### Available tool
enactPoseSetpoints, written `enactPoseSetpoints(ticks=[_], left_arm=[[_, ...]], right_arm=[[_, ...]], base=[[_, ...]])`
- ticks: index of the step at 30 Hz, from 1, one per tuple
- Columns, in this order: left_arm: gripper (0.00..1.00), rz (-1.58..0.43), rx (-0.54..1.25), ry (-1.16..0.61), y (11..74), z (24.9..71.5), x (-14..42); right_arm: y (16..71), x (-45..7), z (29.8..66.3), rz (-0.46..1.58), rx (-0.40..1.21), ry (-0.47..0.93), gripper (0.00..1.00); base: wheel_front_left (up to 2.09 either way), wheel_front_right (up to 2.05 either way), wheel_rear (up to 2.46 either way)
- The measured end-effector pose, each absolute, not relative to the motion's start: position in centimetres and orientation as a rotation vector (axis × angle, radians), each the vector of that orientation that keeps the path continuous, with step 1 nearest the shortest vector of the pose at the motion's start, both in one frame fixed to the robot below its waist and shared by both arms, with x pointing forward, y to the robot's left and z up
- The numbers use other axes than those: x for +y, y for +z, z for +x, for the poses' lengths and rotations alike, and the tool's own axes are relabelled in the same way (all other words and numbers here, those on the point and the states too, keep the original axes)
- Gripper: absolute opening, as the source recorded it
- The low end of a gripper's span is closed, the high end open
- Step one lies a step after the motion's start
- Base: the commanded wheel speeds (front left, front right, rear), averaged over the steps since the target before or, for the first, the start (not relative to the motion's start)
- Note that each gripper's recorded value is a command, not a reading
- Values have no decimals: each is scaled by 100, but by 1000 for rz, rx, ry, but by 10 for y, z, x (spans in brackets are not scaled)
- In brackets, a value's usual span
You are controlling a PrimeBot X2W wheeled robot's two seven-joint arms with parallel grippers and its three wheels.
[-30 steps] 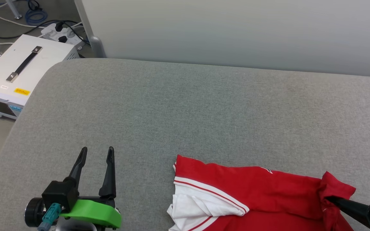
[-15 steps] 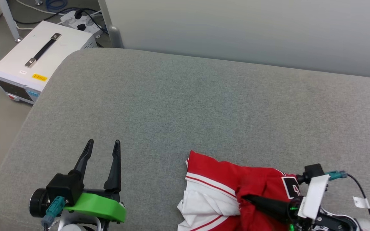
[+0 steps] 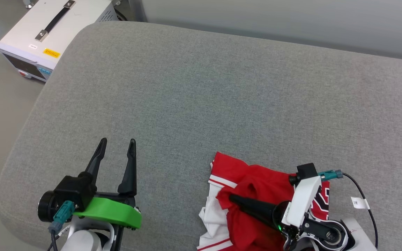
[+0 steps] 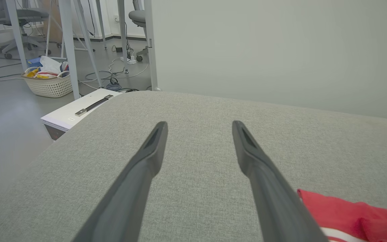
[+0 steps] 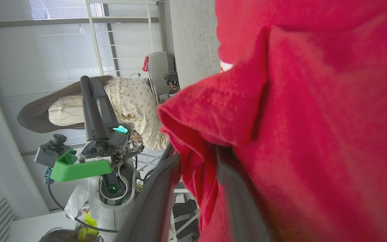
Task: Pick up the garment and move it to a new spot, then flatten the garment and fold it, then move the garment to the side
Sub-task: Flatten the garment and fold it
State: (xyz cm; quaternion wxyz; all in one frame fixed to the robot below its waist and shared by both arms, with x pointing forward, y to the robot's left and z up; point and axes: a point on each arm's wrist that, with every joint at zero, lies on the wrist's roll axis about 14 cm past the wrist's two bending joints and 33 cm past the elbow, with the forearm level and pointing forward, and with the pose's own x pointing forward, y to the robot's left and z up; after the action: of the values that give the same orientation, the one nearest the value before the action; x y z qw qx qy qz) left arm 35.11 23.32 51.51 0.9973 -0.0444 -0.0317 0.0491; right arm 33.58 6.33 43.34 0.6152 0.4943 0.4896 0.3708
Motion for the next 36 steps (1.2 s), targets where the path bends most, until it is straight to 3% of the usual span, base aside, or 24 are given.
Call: enactPoseSetpoints(ticks=[7,13,19,23,31,36], left_arm=[[100,-87,-71,85,516,356,232],[100,-83,-100,72,525,355,230],[100,-77,-121,49,531,354,224],[100,-81,-121,32,531,354,218],[100,-81,-116,-10,529,359,206],[100,-70,-110,-22,527,361,202]], right_arm=[[439,63,342,1123,1054,831,100],[479,47,370,1009,769,813,100],[503,-5,407,762,423,652,100],[504,-49,417,636,289,518,100],[513,-147,413,355,88,245,100],[536,-173,399,216,-32,162,100]], base=[[0,0,0],[0,0,0],[0,0,0],[0,0,0],[0,0,0],[0,0,0]])
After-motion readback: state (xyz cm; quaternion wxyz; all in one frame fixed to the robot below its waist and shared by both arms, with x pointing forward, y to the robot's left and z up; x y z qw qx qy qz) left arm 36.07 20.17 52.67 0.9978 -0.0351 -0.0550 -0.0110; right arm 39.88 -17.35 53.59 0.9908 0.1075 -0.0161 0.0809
